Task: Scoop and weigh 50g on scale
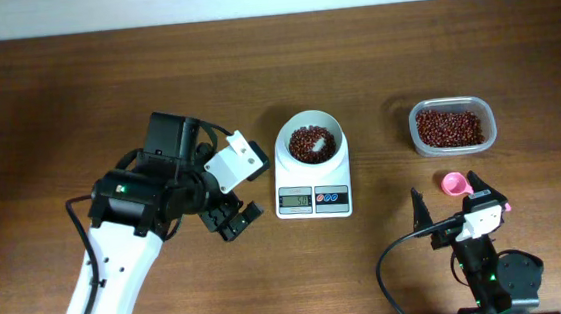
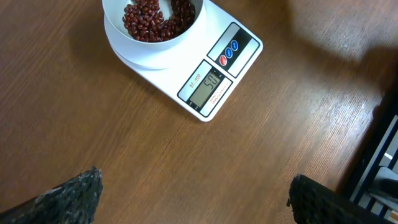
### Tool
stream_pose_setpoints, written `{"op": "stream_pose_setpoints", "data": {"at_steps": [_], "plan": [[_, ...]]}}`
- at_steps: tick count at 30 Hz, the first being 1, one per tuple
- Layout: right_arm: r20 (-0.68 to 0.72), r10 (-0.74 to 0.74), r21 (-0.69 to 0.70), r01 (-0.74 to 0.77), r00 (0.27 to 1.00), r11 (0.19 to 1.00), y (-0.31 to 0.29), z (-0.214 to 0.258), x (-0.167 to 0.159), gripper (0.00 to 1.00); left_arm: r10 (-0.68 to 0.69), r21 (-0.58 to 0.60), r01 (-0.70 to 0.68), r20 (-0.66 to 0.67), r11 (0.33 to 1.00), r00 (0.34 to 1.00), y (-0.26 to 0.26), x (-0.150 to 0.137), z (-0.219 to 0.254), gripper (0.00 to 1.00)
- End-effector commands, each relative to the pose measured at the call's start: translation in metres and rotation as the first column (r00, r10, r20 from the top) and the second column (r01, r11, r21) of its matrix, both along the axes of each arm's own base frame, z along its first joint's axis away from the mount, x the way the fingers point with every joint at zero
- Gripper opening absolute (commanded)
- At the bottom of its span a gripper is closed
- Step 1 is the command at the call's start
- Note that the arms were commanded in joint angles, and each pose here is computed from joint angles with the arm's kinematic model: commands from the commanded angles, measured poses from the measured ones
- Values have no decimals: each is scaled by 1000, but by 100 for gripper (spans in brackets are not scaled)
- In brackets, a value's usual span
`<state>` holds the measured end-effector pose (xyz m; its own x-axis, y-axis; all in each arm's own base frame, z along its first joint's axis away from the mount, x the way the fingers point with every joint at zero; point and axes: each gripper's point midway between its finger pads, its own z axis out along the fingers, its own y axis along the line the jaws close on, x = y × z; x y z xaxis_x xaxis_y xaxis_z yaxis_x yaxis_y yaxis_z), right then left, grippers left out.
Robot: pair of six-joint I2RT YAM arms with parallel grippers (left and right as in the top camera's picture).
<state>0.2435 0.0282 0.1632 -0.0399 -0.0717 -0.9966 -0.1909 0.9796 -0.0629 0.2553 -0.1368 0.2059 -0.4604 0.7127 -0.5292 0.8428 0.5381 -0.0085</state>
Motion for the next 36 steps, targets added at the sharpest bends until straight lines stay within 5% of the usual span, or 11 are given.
{"op": "stream_pose_setpoints", "data": {"at_steps": [1,17,28,36], "plan": [[-5,-23,1,23,1000,1000,-4,-2,0,99,-18,-13,18,27,1000,999,-1,0,8,99],[-5,-23,1,23,1000,1000,-4,-2,0,99,-18,-22,19,59,1000,998,-3,7,12,99],[-5,-23,1,23,1000,1000,-4,-2,0,99,-41,-129,74,247,989,968,-24,40,43,99],[-5,-23,1,23,1000,1000,-4,-2,0,99,-139,-307,244,326,920,935,-58,34,76,99]]}}
